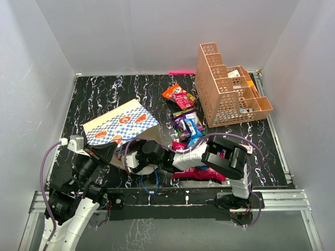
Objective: Take the snacks out of the paper bag
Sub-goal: Take out the snack from the paper bag.
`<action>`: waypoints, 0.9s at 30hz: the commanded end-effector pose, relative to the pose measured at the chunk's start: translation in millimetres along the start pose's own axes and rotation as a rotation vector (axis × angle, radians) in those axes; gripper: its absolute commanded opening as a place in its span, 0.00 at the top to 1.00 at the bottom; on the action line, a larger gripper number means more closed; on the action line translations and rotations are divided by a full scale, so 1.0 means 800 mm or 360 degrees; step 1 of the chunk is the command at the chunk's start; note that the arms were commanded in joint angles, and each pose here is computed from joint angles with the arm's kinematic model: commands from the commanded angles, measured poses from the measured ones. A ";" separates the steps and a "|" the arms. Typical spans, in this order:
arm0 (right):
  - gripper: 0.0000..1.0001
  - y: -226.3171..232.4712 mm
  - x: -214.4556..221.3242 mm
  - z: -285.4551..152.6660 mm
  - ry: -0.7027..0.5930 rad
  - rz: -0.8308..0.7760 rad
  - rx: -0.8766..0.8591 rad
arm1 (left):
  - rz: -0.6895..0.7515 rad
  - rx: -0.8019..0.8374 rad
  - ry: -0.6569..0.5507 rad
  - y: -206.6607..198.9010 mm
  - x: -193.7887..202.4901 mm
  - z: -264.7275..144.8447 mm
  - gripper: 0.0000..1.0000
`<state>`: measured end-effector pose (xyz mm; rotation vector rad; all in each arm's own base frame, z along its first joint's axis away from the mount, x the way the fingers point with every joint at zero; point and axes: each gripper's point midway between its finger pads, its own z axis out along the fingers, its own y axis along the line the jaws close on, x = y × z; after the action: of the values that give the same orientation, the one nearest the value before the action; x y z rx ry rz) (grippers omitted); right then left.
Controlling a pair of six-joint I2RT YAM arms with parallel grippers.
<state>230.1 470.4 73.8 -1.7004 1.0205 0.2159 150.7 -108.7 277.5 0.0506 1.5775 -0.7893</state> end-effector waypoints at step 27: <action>0.92 -0.049 -0.002 0.025 0.0134 0.0024 0.0201 | 0.0006 -0.0017 -0.0039 0.002 -0.006 -0.002 1.00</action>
<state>275.2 491.3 45.5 -1.6979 1.0652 -0.0017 149.3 -106.6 279.8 0.0448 1.5619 -0.7856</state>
